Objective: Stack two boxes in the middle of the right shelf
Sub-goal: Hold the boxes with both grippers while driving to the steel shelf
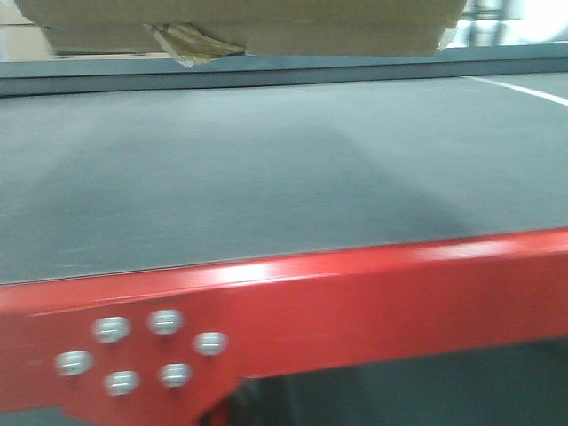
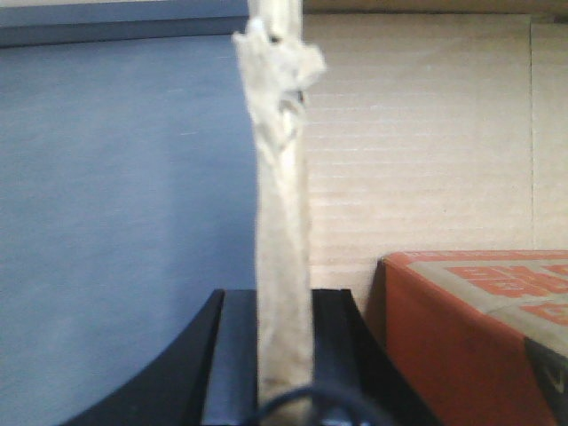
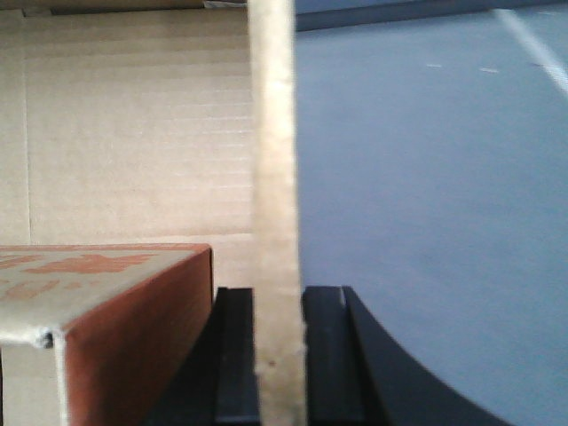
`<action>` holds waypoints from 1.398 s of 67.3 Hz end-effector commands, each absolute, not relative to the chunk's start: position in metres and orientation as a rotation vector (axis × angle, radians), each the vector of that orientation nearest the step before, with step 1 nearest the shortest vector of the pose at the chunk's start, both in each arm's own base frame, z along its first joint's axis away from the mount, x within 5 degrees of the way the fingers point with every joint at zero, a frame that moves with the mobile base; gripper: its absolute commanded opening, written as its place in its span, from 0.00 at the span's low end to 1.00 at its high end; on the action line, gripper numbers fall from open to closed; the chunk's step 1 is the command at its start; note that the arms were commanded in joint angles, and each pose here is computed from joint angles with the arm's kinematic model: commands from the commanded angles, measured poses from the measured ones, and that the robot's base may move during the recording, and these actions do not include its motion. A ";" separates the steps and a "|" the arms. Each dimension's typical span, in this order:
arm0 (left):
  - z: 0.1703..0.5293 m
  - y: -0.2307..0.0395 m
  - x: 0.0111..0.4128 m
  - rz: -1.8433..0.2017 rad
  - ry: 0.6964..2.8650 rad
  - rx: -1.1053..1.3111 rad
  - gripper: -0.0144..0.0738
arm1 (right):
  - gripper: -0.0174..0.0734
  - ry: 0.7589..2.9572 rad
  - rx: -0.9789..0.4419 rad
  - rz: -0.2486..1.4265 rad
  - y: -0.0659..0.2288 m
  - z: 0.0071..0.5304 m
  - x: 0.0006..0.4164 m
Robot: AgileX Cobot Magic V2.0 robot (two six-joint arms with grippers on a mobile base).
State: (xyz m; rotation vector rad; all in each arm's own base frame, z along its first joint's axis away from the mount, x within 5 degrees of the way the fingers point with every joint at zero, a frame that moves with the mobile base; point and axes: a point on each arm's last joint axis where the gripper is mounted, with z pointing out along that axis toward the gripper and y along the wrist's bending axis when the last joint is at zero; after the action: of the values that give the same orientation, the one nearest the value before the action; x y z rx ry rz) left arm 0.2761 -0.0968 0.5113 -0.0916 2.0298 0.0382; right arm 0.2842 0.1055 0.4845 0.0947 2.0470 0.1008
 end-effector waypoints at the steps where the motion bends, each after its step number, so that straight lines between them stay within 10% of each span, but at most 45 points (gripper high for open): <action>1: 0.521 -0.091 0.272 0.055 1.977 -0.105 0.04 | 0.02 1.969 0.092 0.085 0.100 0.497 0.282; 94: 0.522 -0.090 0.272 0.076 1.968 -0.106 0.04 | 0.02 1.969 0.092 0.085 0.100 0.497 0.282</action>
State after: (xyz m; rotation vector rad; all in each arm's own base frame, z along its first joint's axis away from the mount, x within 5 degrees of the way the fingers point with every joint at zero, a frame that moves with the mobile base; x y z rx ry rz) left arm 0.2762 -0.0967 0.5115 -0.0910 2.0273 0.0396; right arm 0.2843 0.1055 0.4846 0.0961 2.0456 0.1029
